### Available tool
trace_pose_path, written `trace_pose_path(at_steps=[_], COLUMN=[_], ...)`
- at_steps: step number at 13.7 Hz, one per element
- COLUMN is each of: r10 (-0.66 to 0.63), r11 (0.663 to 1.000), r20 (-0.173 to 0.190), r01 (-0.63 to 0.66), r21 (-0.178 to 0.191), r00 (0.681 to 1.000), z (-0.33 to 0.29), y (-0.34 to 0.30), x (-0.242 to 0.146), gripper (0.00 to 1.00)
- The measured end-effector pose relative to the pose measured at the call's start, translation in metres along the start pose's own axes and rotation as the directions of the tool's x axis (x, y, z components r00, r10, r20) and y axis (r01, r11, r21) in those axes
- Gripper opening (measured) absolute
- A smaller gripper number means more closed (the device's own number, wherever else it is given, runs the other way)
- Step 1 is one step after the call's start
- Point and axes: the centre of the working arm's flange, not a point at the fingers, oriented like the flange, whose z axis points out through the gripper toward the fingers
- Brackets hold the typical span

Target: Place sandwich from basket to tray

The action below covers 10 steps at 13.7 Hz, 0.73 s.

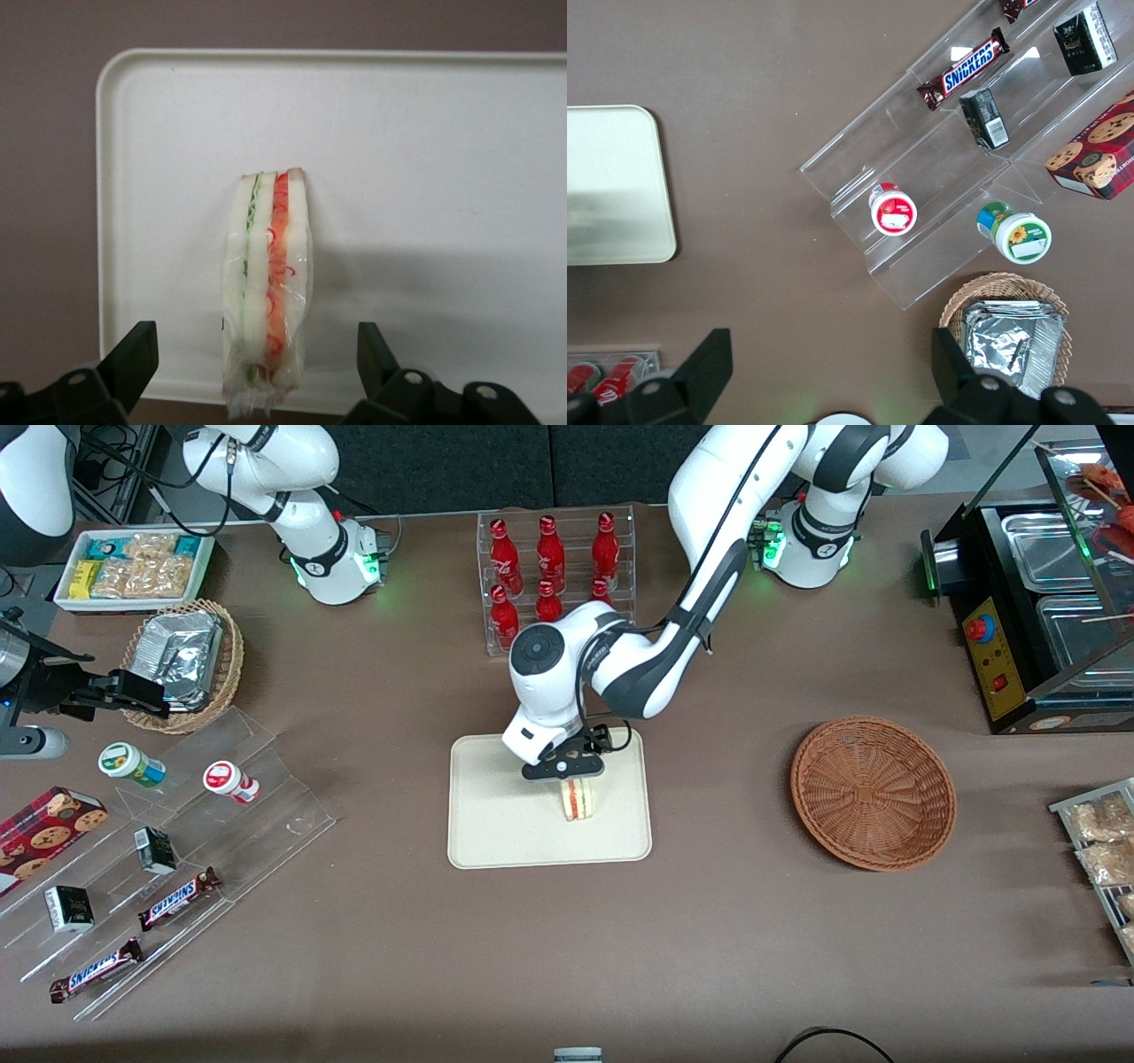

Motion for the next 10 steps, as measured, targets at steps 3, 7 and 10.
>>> trace_pose_path(at_steps=[3,7,10], r10=[-0.048,-0.146,-0.252], r11=[0.999,0.989,0.967], r20=[-0.003,-0.003,-0.001], r01=[0.048,0.146,0.252], r21=[0.009,0.036,0.044], r00=[0.999,0.989,0.968], z=[-0.055,-0.136,-0.198], y=[-0.008,-0.058,-0.124], x=[0.005,0.029,0.058], gripper=[1.0,1.0,1.0])
